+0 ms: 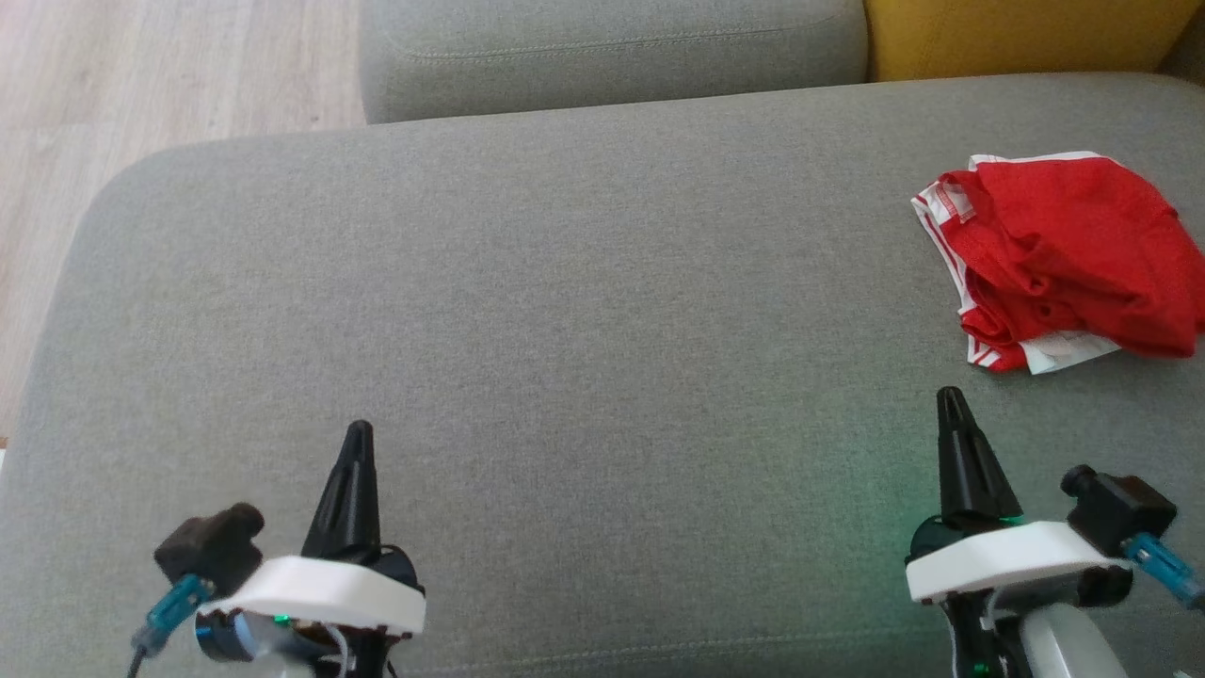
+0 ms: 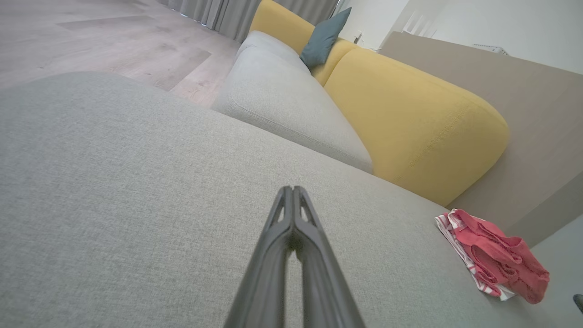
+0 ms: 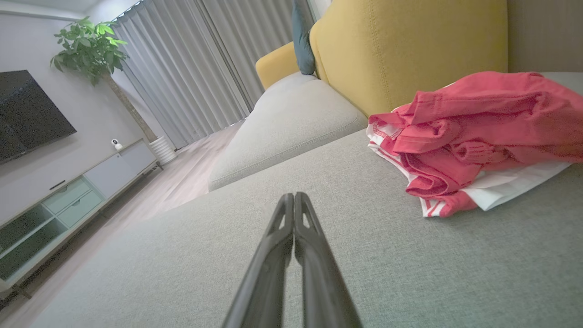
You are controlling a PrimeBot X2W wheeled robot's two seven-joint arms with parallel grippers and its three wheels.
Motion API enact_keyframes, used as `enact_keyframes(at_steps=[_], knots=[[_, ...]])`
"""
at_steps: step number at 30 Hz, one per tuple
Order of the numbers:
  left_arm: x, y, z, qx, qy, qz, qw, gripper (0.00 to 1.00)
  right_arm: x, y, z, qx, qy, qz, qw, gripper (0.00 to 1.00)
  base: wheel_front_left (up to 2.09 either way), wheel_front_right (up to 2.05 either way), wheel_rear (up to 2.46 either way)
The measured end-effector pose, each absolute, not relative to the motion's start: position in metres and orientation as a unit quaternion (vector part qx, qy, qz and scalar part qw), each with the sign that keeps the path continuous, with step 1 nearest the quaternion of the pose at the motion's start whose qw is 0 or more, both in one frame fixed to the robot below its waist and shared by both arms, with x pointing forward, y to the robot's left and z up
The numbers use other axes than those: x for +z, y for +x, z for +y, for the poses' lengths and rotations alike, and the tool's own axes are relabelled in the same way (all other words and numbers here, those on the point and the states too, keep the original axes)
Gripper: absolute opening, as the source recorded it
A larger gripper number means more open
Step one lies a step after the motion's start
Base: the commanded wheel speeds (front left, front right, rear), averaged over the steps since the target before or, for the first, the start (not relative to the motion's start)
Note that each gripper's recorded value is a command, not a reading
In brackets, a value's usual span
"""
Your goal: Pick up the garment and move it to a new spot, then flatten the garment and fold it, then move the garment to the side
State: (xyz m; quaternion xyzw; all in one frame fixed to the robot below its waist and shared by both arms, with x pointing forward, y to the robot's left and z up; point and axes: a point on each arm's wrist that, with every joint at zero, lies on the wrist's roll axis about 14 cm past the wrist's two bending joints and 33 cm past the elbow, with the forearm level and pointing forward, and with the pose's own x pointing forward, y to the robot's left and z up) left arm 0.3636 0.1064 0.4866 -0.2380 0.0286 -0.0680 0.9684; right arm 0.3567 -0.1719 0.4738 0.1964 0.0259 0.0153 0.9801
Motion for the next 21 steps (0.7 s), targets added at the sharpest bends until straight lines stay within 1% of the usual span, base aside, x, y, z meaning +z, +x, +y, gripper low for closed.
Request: enact_keyframes(at_steps=[21], knots=[[0.478,0.367,0.124,-0.037,-0.338,0.056,0.939,0.0,0.472,0.36,-0.181,-0.01,0.309,0.033,0.95,0.0,0.0,0.0,0.0]])
